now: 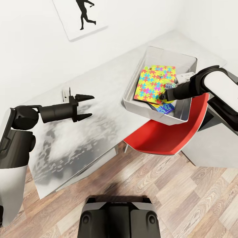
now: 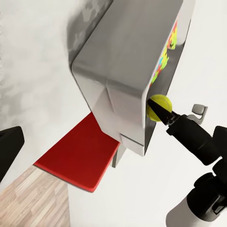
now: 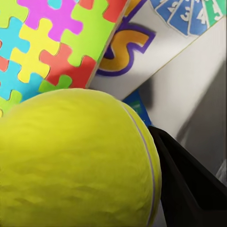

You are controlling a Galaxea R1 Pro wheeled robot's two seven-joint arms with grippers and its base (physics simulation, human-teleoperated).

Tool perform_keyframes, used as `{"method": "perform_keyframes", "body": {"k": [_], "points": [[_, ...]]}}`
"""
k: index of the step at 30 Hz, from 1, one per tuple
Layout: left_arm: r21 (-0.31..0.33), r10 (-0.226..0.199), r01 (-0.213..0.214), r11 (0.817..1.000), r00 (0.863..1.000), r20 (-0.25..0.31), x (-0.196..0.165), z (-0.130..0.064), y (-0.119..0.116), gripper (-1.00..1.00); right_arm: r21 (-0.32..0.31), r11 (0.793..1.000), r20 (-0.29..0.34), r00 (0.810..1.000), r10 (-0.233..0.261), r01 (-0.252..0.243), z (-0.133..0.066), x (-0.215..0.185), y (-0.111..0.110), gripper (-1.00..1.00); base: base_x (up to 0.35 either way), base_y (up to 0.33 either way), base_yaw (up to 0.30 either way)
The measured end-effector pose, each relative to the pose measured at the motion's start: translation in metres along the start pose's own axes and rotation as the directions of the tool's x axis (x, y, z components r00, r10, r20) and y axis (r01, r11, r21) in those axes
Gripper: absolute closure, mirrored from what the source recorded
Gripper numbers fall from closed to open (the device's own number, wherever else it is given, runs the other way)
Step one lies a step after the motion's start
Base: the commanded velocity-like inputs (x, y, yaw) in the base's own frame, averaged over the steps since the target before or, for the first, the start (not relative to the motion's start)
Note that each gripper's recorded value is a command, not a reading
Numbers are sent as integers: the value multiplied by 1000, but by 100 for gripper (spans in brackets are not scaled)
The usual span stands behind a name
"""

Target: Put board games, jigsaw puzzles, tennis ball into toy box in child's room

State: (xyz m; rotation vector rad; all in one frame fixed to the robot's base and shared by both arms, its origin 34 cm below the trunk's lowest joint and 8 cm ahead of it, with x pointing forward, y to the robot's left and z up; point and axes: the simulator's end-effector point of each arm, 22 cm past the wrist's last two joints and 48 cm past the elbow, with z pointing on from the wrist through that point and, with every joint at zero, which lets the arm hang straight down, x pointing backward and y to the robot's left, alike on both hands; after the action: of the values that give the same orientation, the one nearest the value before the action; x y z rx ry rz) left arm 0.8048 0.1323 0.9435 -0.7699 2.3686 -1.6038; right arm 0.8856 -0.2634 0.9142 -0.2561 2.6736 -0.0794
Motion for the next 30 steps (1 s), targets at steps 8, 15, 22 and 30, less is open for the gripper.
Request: {"method": "perform_keyframes", "body": {"k": [8,15,22,30], "points": [[-1,0,0,1000,1000,0,0,0,0,-100,19,1000,1,1000,-3,3,2,0,-5,100,0,0,0],[0,0,0,1000,1000,0,0,0,0,-100,27,1000,1,1000,-3,3,3,0,-7,100,0,0,0],[-1,0,0,1000,1000,0,0,0,0,-100,31,1000,1,1000,-2,2,3,0,-9,100,0,0,0],[-1,0,0,1000,1000,0,0,0,0,-100,33,999,1,1000,-2,2,3,0,-9,-100,0,0,0]]}}
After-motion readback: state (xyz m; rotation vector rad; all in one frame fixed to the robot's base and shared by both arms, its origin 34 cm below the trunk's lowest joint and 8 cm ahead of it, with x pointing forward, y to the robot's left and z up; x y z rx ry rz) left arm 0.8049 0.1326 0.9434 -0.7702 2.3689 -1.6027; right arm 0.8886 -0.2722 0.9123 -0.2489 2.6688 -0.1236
